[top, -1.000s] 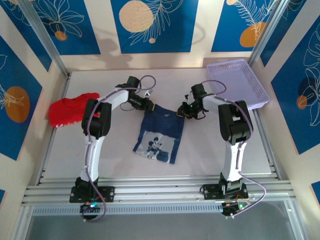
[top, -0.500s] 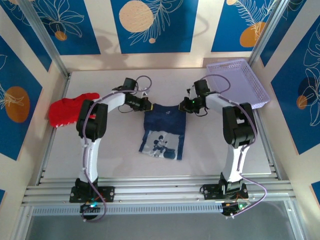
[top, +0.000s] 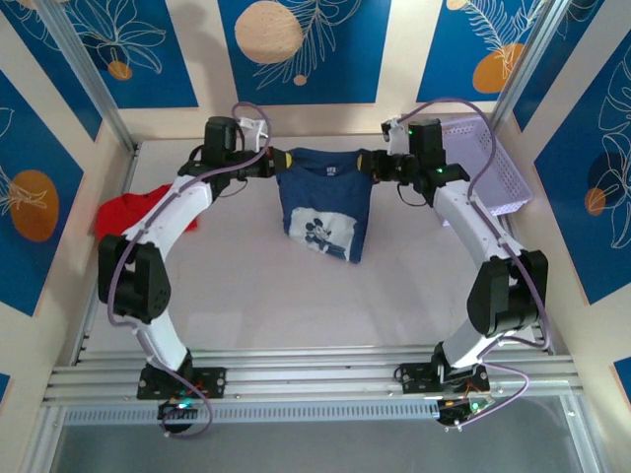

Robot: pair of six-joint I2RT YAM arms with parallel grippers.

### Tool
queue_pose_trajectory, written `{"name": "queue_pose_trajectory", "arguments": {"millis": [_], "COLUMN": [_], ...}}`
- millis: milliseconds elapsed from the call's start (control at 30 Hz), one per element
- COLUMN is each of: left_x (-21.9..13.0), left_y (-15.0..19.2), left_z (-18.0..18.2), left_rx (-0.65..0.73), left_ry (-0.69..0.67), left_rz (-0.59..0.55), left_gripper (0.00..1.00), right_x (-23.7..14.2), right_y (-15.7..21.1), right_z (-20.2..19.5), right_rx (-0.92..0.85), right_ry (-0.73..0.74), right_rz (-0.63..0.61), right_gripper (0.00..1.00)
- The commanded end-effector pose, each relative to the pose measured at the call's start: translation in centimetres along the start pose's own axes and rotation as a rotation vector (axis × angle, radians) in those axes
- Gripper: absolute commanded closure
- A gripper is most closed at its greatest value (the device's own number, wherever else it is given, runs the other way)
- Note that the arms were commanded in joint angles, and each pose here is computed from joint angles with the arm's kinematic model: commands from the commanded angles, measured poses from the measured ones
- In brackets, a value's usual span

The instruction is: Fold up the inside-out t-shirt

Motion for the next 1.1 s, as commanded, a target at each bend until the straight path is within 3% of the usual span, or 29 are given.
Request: {"name": "queue_pose_trajectory", "arguments": {"millis": [0, 433, 667, 900, 1067], "left_x": [-1.9, -3.6, -1.7, 0.4, 0.5], "left_y": [-2.3, -2.5, -3.6, -7.3, -6.4], "left_z": [-0.8, -1.5, 0.4, 1.9, 1.8], "left_rx": [0.079, 0.119, 0.138, 0.173, 0.173], "left_ry": [-0.056, -0.128, -0.211, -0.253, -0.220], "left_rz": [-0.066, -0.090, -0.096, -0.133, -0.116], "left_gripper": [1.00, 1.00, 1.00, 1.00, 1.00], "right_x": [-1.9, -1.4, 1.4, 4.3, 5.2], "right_y": [-2.1, -2.4, -4.8, -9.2, -8.8], "right_z": [2.6, 3.2, 2.3, 2.4, 2.8], "right_rx": [-0.102, -0.144, -0.184, -0.213, -0.224], "right_ry": [-0.060, -0.057, -0.025, -0.055, -0.117], "right_rz": [-0.080, -0.096, -0.121, -0.154, -0.097], "right_gripper": [1.00, 1.00, 1.00, 1.00, 1.00]}}
Point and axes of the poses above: each hand's point on the last joint's axis, 136 mm out from that joint toward the fingers, its own x axis out along the fingers, its own z axis along the line the jaws close on, y = z × x, the point moved 10 cm from there along -x, back along the fingers, and after that the axes turned 12 degrees about x, right-handed, at the moved point
